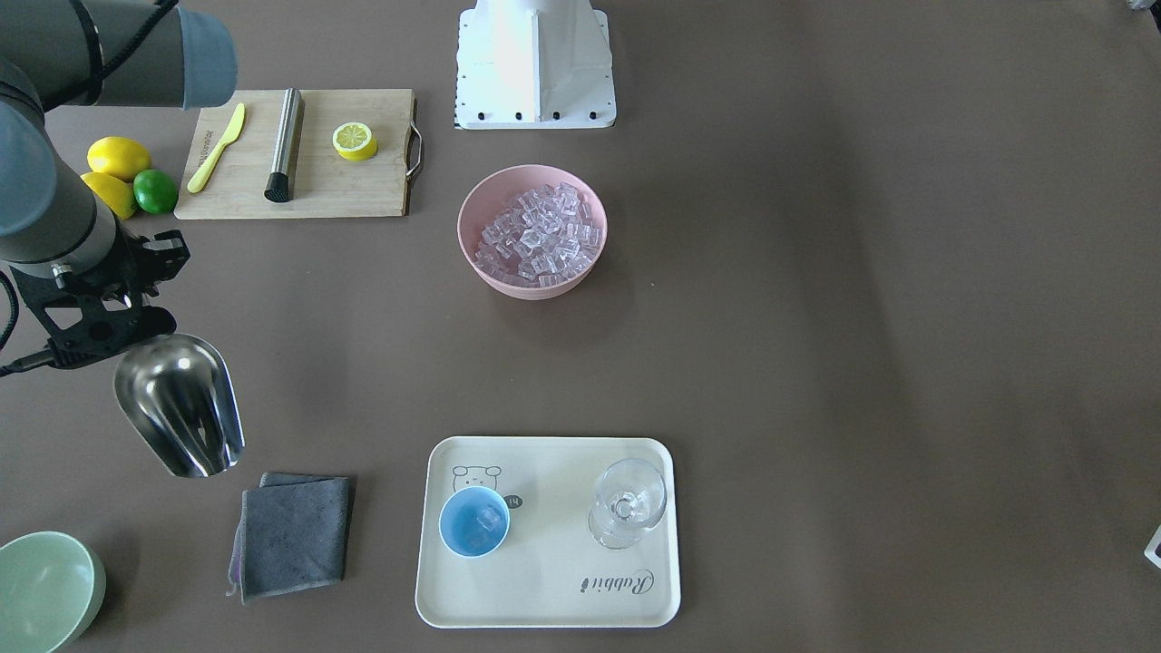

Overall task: Put ice in cup with scoop
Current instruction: 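Withdraw the empty scoop from the cup back toward its spot with the right gripper, then lower the scoop onto the table and open the right gripper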

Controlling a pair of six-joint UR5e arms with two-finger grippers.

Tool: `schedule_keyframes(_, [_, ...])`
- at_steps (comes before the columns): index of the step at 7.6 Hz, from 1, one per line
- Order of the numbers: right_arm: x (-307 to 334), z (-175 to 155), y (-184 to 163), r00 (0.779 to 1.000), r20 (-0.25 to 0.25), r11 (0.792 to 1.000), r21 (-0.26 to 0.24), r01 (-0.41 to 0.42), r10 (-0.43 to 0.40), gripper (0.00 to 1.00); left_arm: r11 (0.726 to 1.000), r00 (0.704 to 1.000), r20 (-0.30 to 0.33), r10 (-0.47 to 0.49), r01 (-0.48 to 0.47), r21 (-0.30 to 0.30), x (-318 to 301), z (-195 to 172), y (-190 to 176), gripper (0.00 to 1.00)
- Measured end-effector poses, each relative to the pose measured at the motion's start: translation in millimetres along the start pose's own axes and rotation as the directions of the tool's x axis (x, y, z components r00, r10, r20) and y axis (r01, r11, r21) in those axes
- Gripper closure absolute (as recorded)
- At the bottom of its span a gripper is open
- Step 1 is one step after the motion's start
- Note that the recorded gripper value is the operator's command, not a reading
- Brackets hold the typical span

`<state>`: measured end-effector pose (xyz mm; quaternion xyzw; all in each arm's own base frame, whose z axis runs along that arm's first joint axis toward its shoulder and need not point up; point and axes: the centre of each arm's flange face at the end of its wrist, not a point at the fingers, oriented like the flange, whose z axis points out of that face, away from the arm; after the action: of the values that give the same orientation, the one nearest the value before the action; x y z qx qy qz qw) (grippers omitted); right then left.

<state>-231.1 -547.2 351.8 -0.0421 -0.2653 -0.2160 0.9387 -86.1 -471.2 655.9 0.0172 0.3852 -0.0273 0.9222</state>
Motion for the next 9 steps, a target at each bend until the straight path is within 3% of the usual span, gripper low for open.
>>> schedule_keyframes(2, [47.2, 63.9, 44.9, 0.997, 0.007, 0.996, 0.046, -0.079, 0.079, 1.0, 1.0, 1.0, -0.001, 0.003, -0.003, 0.001, -0.1, 0.3, -0.1, 0.02])
schedule_keyframes(4, [90.2, 122.2, 86.6, 0.981, 0.007, 0.978, 0.074, -0.193, 0.193, 1.0, 1.0, 1.0, -0.001, 0.006, -0.006, -0.002, -0.6, 1.7, 0.1, 0.02])
schedule_keyframes(7, [118.3, 163.7, 89.5, 0.919, 0.025, 0.916, 0.079, -0.394, 0.394, 1.0, 1.0, 1.0, 0.0, 0.01, -0.01, -0.003, -0.1, 2.0, -0.1, 0.02])
schedule_keyframes(9, [130.7, 186.8, 82.7, 0.898, 0.049, 0.893, 0.091, -0.441, 0.438, 1.0, 1.0, 1.0, 0.0, 0.012, -0.012, -0.002, -0.1, 2.2, -0.1, 0.02])
